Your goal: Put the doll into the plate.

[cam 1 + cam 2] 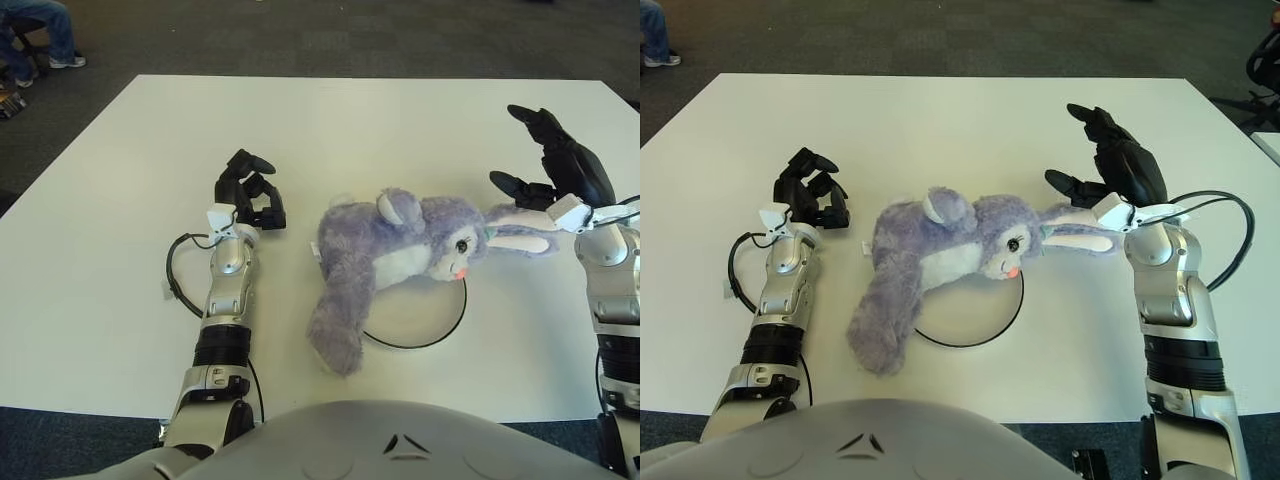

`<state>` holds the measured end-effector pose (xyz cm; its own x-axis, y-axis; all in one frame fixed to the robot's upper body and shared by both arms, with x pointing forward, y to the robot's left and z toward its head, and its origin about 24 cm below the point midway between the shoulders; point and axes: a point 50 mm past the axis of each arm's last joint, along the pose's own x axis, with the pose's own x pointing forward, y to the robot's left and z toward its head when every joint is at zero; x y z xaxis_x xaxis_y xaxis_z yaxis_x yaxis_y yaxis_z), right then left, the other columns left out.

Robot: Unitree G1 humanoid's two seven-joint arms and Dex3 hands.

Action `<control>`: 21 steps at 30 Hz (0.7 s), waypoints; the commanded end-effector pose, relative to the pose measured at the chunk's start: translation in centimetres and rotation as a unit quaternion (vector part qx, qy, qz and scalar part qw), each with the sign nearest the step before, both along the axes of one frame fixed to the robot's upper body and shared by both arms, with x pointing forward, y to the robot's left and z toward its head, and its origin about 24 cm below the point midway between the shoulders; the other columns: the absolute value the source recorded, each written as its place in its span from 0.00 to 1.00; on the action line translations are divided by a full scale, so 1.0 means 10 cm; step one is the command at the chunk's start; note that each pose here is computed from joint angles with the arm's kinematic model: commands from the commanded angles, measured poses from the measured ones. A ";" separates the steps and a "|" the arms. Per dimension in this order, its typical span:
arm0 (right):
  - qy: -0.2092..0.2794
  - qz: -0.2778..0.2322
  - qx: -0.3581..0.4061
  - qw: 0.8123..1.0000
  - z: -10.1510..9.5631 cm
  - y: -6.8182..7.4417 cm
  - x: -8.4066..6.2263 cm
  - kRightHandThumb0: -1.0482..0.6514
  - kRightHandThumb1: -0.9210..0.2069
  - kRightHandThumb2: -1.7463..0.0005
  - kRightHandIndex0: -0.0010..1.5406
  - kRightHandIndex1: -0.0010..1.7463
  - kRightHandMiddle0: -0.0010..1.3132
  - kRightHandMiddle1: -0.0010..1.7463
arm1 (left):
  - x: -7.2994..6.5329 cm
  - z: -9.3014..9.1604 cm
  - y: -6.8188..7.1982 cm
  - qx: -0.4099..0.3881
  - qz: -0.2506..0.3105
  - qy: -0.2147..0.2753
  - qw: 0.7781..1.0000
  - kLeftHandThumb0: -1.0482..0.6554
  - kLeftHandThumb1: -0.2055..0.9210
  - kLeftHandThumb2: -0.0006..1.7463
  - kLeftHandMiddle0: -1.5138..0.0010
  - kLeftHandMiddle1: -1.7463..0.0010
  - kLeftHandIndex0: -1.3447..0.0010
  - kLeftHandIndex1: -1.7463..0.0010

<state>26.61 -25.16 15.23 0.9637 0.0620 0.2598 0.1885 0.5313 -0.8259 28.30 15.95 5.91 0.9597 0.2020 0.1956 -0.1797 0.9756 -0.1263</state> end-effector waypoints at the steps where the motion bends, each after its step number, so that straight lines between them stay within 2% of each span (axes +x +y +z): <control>1: -0.009 -0.022 0.026 0.999 0.04 0.01 0.03 0.15 0.00 0.59 0.10 0.12 0.00 0.29 | -0.06 -0.13 0.02 -0.008 0.006 0.021 1.000 0.61 0.09 1.00 0.38 0.00 0.43 0.08; 5: -0.007 -0.040 0.057 0.998 -0.02 -0.03 0.20 0.17 0.00 0.63 0.12 0.11 0.00 0.39 | -0.06 -0.13 0.02 -0.009 0.008 0.022 1.000 0.61 0.10 1.00 0.39 0.00 0.46 0.06; 8: -0.012 -0.046 0.089 0.995 0.05 0.05 0.23 0.19 0.00 0.65 0.17 0.12 0.00 0.44 | -0.06 -0.13 0.02 -0.009 0.008 0.022 1.000 0.61 0.11 1.00 0.39 0.00 0.47 0.05; 9: -0.011 -0.048 0.100 0.994 0.06 0.07 0.23 0.20 0.00 0.65 0.18 0.19 0.00 0.45 | -0.07 -0.13 0.02 -0.009 0.009 0.023 1.000 0.61 0.11 1.00 0.39 0.00 0.46 0.05; 10: -0.004 -0.053 0.118 0.992 0.05 0.05 0.23 0.22 0.00 0.66 0.17 0.33 0.00 0.45 | -0.07 -0.13 0.02 -0.009 0.010 0.023 1.000 0.61 0.10 1.00 0.39 0.00 0.46 0.05; 11: 0.001 -0.057 0.130 0.990 0.05 0.04 0.24 0.24 0.00 0.67 0.20 0.51 0.00 0.47 | -0.07 -0.13 0.02 -0.009 0.010 0.023 1.000 0.61 0.10 1.00 0.39 0.00 0.45 0.06; 12: 0.012 -0.063 0.147 0.987 0.01 0.00 0.25 0.25 0.00 0.67 0.22 0.63 0.00 0.48 | -0.07 -0.13 0.03 -0.009 0.011 0.023 1.000 0.61 0.10 1.00 0.39 0.00 0.45 0.06; 14: 0.029 -0.074 0.168 0.983 -0.06 -0.10 0.29 0.28 0.00 0.66 0.25 0.75 0.00 0.58 | -0.07 -0.13 0.03 -0.008 0.012 0.023 1.000 0.61 0.09 1.00 0.38 0.00 0.44 0.07; 15: 0.034 -0.079 0.176 0.981 -0.10 -0.15 0.31 0.33 0.00 0.68 0.27 0.80 0.05 0.73 | -0.07 -0.13 0.03 -0.008 0.012 0.023 1.000 0.61 0.09 1.00 0.38 0.00 0.43 0.08; 17: 0.055 -0.096 0.199 0.974 -0.26 -0.34 0.39 0.37 0.00 0.69 0.28 0.85 0.10 0.86 | -0.07 -0.13 0.04 -0.007 0.012 0.022 1.000 0.61 0.09 1.00 0.38 0.00 0.43 0.09; 21: 0.062 -0.087 0.274 0.956 -0.29 -0.29 0.44 0.40 0.03 0.68 0.30 0.91 0.15 0.96 | -0.07 -0.13 0.04 -0.008 0.011 0.019 1.000 0.61 0.09 1.00 0.38 0.00 0.43 0.09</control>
<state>30.70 -27.30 13.11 0.9756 -0.1770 0.1301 0.2195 0.8068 -0.5485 28.33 15.95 6.13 0.9559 0.2081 0.2074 -0.1827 0.9739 -0.1350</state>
